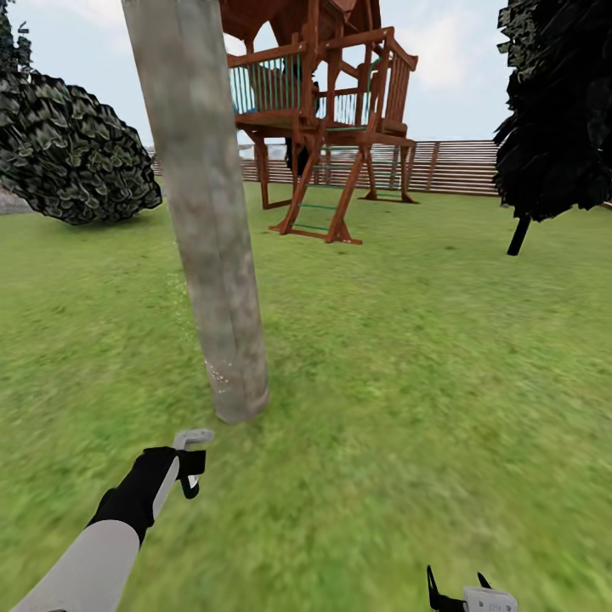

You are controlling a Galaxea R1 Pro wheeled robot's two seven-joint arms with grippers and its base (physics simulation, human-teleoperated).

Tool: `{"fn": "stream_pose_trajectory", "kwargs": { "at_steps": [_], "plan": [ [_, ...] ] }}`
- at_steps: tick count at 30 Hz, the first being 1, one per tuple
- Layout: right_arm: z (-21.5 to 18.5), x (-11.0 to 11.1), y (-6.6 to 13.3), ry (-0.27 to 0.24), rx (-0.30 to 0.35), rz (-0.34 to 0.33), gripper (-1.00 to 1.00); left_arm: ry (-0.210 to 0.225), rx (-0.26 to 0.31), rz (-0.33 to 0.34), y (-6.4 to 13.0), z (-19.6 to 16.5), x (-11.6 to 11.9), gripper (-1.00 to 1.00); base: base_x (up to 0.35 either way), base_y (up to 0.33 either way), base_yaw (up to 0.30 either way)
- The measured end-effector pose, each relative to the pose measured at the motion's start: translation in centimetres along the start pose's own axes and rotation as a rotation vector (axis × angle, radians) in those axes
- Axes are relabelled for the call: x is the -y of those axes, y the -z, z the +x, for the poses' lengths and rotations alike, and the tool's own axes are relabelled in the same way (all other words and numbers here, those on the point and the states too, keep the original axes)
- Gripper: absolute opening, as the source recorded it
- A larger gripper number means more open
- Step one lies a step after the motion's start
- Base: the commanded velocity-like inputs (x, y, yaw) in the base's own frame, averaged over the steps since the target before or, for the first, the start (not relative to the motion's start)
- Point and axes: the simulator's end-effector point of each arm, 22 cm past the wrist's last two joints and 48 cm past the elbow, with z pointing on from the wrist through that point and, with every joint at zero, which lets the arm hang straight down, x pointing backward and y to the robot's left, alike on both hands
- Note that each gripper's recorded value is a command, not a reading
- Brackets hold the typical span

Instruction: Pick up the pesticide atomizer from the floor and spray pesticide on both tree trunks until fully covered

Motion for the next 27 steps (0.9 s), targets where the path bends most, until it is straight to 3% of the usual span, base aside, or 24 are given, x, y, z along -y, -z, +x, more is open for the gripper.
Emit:
{"fn": "stream_pose_trajectory", "kwargs": {
  "at_steps": [7, 13, 17, 19, 24, 27],
  "plan": [
    [0.0, 0.0, 0.0, 0.000, 0.000, 0.000, 1.00, 0.000, 0.001, 0.000, 0.0, 0.0, 0.0, -1.00, 0.000, -0.273, 0.259],
    [0.0, 0.0, 0.0, 0.001, 0.001, -0.002, 1.00, 0.000, 0.008, 0.010, 0.0, -0.1, 0.6, -1.00, 0.000, -0.065, 0.021],
    [0.0, 0.0, 0.0, 0.001, 0.002, -0.001, 1.00, -0.006, 0.110, 0.014, 0.1, -2.3, 1.0, -1.00, 0.000, -0.001, 0.000],
    [-0.1, 0.0, 0.0, 0.000, 0.003, -0.001, 1.00, -0.002, 0.151, 0.042, 0.5, -3.8, 2.6, -1.00, 0.000, 0.000, 0.000],
    [-0.1, -0.1, 0.0, 0.002, 0.002, -0.003, 1.00, -0.012, 0.187, 0.071, 1.2, -5.5, 5.2, -1.00, -0.123, 0.000, 0.000],
    [-0.1, -0.1, 0.0, 0.001, 0.002, -0.002, 1.00, -0.055, 0.237, 0.099, 2.5, -8.0, 7.9, -1.00, -0.017, 0.000, 0.000]
  ]
}}
